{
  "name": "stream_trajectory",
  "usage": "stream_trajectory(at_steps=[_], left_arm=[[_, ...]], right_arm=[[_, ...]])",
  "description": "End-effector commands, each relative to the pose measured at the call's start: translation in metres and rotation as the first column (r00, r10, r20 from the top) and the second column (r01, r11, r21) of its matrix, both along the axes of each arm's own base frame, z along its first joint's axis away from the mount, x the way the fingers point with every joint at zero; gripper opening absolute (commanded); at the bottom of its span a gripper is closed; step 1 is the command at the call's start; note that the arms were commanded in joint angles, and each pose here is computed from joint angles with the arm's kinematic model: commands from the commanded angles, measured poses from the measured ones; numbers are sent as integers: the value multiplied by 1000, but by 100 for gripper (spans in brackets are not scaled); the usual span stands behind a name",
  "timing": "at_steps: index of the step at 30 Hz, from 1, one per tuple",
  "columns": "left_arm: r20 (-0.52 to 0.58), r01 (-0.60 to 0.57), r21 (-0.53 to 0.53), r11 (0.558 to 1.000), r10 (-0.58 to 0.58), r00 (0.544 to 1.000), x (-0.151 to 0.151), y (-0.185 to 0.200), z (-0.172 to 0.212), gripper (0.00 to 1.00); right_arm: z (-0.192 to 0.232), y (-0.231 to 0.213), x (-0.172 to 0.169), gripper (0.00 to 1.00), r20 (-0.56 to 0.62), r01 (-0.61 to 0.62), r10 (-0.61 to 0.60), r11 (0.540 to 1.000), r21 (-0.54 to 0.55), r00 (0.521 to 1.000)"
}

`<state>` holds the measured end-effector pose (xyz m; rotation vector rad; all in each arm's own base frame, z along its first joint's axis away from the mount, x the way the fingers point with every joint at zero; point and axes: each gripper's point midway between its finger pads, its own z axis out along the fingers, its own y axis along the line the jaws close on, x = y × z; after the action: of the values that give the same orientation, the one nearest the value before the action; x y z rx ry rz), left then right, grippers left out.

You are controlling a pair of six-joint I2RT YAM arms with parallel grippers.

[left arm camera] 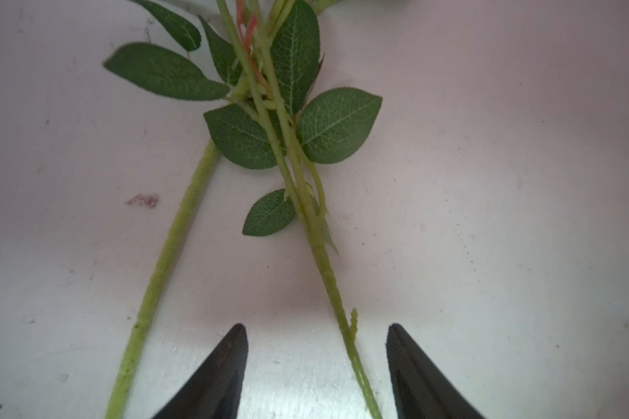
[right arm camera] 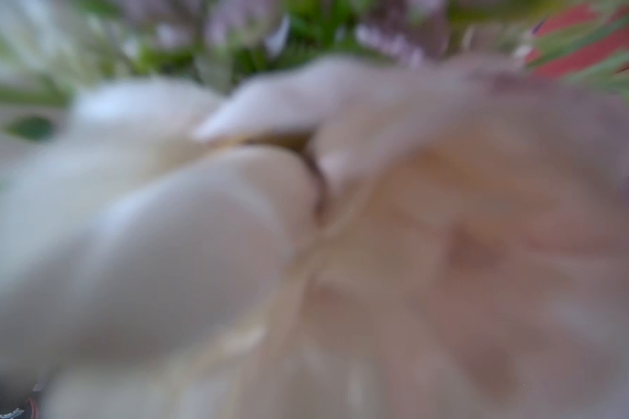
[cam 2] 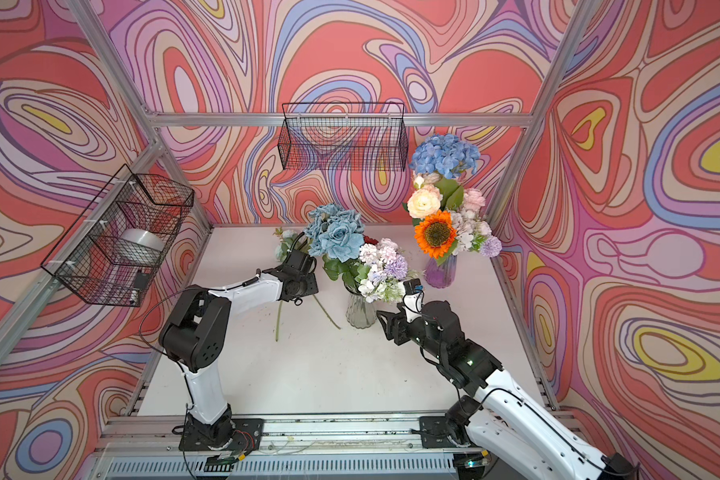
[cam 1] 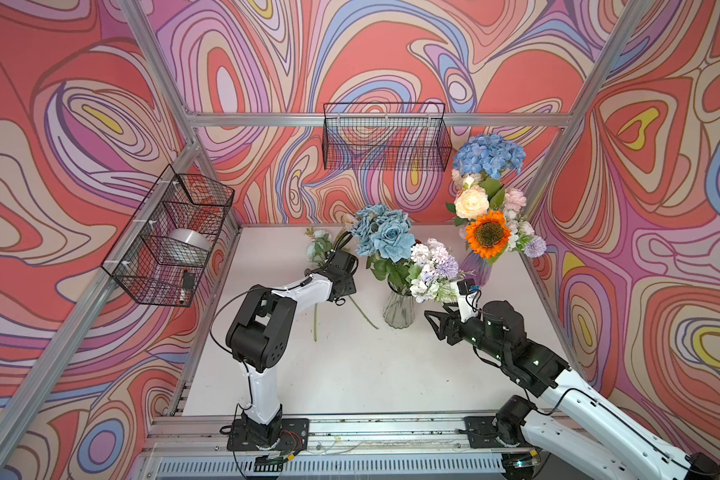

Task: Arrange the flowers into the vase
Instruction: 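Close the left gripper on the white rose stems and lift it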

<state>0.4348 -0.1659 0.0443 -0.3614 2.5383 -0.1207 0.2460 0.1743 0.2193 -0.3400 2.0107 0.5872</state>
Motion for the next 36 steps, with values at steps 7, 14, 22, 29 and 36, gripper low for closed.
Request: stream_trajectory(at_steps=[7,14,22,29,36], left_arm=[[-38,-64,22,998,65,997,18,5,-20,32],[-47,-84,15,996,85,995,16,10,-25,4],[46,-100,-41,994,102,994,13,13,9,0],[174,-77,-123,989,98,980,-1,16,62,0],[332,-39,-161,986,91,939,-18,27,121,0]], right_arm=[[0,0,4,69,43,1,0,1000,-31,999],[15,1,7,70,120,-6,6,1000,-3,993],[24,7,13,72,156,-15,14,1000,9,988],[28,8,16,73,172,-12,8,1000,20,985],[40,7,20,77,216,7,-16,999,42,976]])
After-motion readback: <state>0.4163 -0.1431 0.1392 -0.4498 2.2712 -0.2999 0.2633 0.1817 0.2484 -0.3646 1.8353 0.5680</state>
